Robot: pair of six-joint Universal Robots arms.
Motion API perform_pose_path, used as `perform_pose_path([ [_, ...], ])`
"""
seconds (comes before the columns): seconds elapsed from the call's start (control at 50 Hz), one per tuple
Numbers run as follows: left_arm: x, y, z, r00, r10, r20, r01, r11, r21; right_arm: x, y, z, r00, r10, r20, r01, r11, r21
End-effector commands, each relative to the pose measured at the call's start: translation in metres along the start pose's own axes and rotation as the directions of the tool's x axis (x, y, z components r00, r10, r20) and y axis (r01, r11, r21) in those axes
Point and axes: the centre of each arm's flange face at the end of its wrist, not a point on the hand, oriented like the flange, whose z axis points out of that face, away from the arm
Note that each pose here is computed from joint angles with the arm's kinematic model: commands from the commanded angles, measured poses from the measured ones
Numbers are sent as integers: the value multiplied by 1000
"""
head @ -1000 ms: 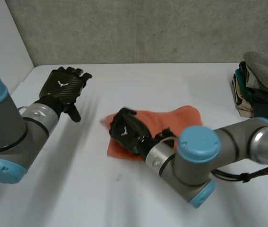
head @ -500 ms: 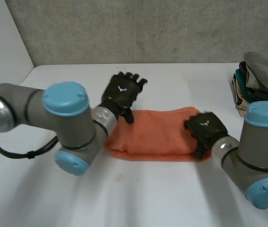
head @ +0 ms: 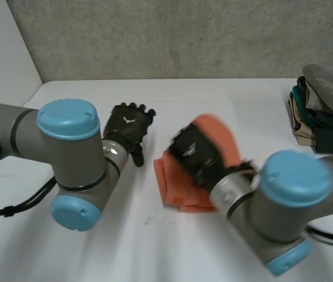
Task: Fold the laundry.
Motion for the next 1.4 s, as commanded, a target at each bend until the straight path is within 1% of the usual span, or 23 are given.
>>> perform_pose_path([
  [0.02, -13, 9, -2, 998, -2, 65, 5, 999, -42, -31, 9, -5, 991, 58, 120, -51, 997, -57],
  [0.06, -13, 8, -3, 998, -4, 65, 6, 999, -38, -28, 12, -6, 992, 83, 92, -75, 993, -92],
  [0.14, -13, 1, -2, 998, -10, 66, 11, 1000, -16, 7, 1, -8, 978, 202, -58, -207, 973, -103],
  [0.16, -12, -3, -2, 998, -15, 67, 15, 1000, 2, 33, -1, -11, 955, 264, -137, -277, 957, -83],
  [0.22, -7, -13, -2, 998, -33, 55, 31, 999, 34, 65, 0, -17, 903, 372, -216, -390, 920, -47],
  [0.24, 1, -21, -5, 998, -52, 36, 49, 997, 59, 75, 6, -19, 865, 442, -239, -465, 884, -47],
  [0.3, 16, -34, -10, 997, -81, -3, 81, 992, 100, 83, 15, -22, 804, 541, -248, -574, 815, -82],
  [0.32, 24, -43, -13, 995, -97, -31, 100, 987, 122, 87, 16, -23, 769, 591, -243, -626, 773, -103],
  [0.38, 35, -49, -14, 992, -109, -68, 117, 983, 142, 92, 21, -21, 717, 653, -243, -693, 707, -142],
  [0.42, 50, -44, -11, 988, -100, -118, 115, 985, 128, 87, 51, -14, 670, 690, -274, -743, 619, -256],
  [0.5, 82, -20, -3, 977, -73, -200, 84, 995, 44, 85, 67, -8, 661, 695, -284, -747, 573, -336],
  [0.62, 90, 22, 4, 983, -47, -178, 19, 988, -156, 67, 90, 2, 656, 706, -268, -737, 523, -427],
  [0.72, 81, 39, 0, 992, -18, -122, -15, 963, -268, 63, 98, 1, 719, 650, -247, -673, 560, -483],
  [0.82, 76, 35, -5, 993, -16, -120, -18, 960, -280, 75, 96, -2, 807, 543, -232, -578, 647, -498],
  [0.9, 62, -9, -14, 992, -45, -121, 25, 986, -167, 89, 85, -5, 843, 476, -250, -536, 708, -459],
  [0.98, 46, -61, -23, 984, -80, -159, 83, 996, 11, 95, 55, -17, 874, 412, -258, -483, 797, -362],
  [1.06, 21, -83, -22, 983, -96, -158, 113, 988, 109, 77, 34, -29, 912, 346, -221, -401, 869, -290],
  [1.12, 11, -91, -20, 979, -94, -183, 122, 981, 152, 58, 29, -37, 933, 311, -182, -351, 897, -267],
  [1.18, 8, -99, -23, 960, -79, -270, 134, 972, 191, 31, 29, -48, 947, 294, -131, -319, 908, -270],
  [1.26, 14, -106, -29, 905, -41, -424, 151, 962, 228, 5, 33, -60, 951, 296, -91, -310, 908, -282],
  [1.28, 17, -105, -32, 874, -31, -485, 162, 960, 229, 1, 35, -61, 950, 299, -89, -312, 910, -275],
  [1.36, 19, -107, -40, 828, -30, -560, 183, 958, 220, -12, 45, -58, 948, 308, -82, -319, 912, -257],
  [1.4, 19, -107, -42, 821, -37, -570, 192, 958, 213, -16, 49, -55, 948, 308, -79, -318, 914, -250],
])
